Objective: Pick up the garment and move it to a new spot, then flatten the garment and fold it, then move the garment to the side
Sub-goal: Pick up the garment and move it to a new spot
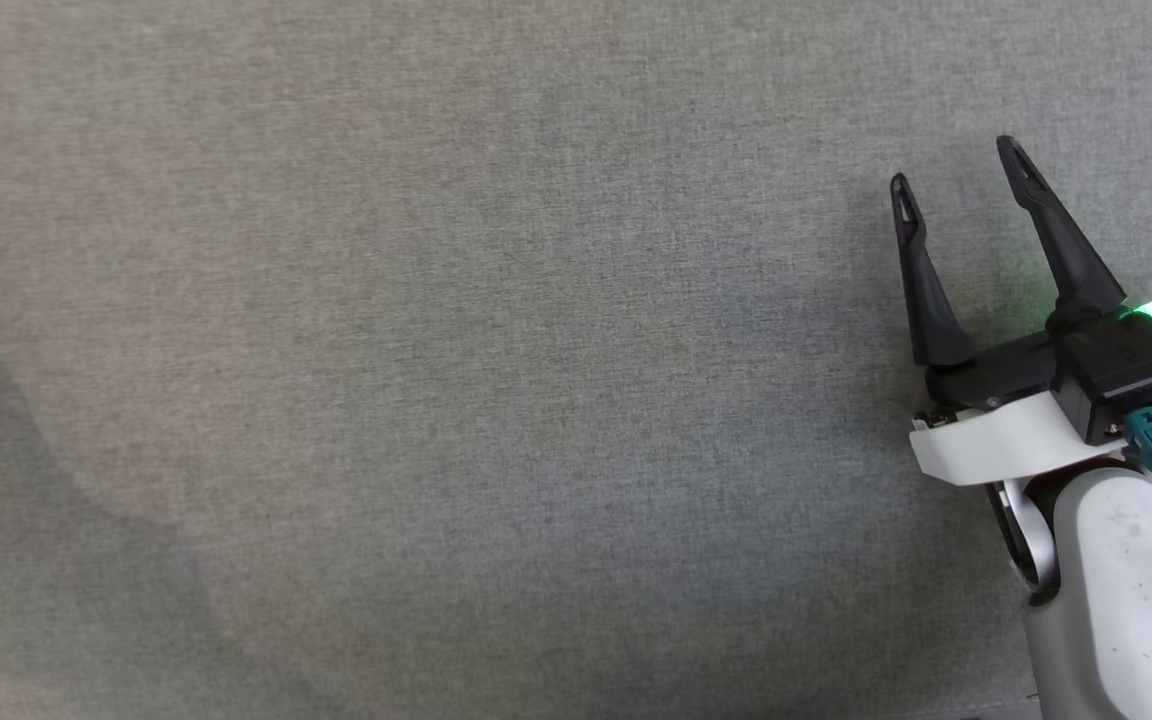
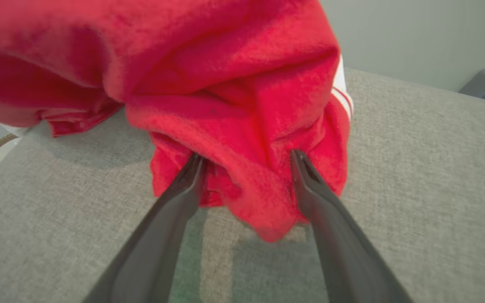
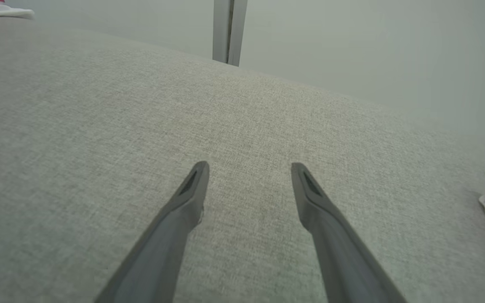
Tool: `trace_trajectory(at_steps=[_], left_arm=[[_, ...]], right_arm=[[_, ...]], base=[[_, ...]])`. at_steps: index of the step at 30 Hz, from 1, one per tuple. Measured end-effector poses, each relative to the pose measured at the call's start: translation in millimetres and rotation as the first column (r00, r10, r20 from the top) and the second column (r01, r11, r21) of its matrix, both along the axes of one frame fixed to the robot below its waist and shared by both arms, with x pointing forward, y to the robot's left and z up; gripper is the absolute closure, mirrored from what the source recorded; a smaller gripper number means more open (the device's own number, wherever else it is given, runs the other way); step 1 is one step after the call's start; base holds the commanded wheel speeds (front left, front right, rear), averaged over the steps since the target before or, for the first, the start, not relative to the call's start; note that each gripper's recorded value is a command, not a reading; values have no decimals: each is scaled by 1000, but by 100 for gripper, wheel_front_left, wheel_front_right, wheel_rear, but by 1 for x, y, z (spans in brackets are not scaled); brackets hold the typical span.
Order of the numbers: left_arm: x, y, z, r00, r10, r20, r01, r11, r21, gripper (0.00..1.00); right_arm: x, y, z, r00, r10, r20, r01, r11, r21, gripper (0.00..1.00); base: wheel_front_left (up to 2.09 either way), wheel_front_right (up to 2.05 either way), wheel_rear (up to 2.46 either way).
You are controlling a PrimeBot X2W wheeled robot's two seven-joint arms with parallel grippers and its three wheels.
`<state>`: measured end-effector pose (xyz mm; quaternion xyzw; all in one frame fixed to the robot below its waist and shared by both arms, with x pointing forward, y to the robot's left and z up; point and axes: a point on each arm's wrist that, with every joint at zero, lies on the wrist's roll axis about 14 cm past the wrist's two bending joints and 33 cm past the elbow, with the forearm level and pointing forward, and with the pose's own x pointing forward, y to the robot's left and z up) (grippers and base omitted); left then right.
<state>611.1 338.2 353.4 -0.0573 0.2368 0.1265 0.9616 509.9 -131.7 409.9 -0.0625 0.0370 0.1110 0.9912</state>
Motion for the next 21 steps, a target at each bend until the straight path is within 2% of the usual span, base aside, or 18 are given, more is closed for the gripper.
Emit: trace_trajectory(at_steps=[1,2,3,4,5,14,21], left_arm=[[1,1,-4,1000,8,-6,-8,1000,1,0],[2,1,-9,1000,16,-10,-16,1000,1,16],[3,1,-12,1000,27,-10,-27,1000,-3,51],[4,1,-15,999,35,-12,-35,999,-9,69],[5,0,-17,999,38,-16,-38,999,-13,99],[2,3,-1,999,41,14,-40,999,-22,100],[10,-3,53,992,-35,123,31,999,31,100]], right_arm=[[0,-2,-2,1000,-4,-5,4,1000,-3,0],[-1,-4,-5,1000,-9,-11,9,1000,-7,0],[-1,-6,-8,1000,-14,-17,14,1000,-10,0],[-1,-8,-9,1000,-17,-20,17,1000,-12,0],[-2,-9,-9,1000,-21,-22,21,1000,-14,0],[-4,-11,6,1000,-26,17,26,1000,14,0],[-10,-12,27,998,-33,56,30,999,42,0]], base=[[0,0,0],[0,0,0],[0,0,0],[0,0,0],[0,0,0],[0,0,0],[0,0,0]])
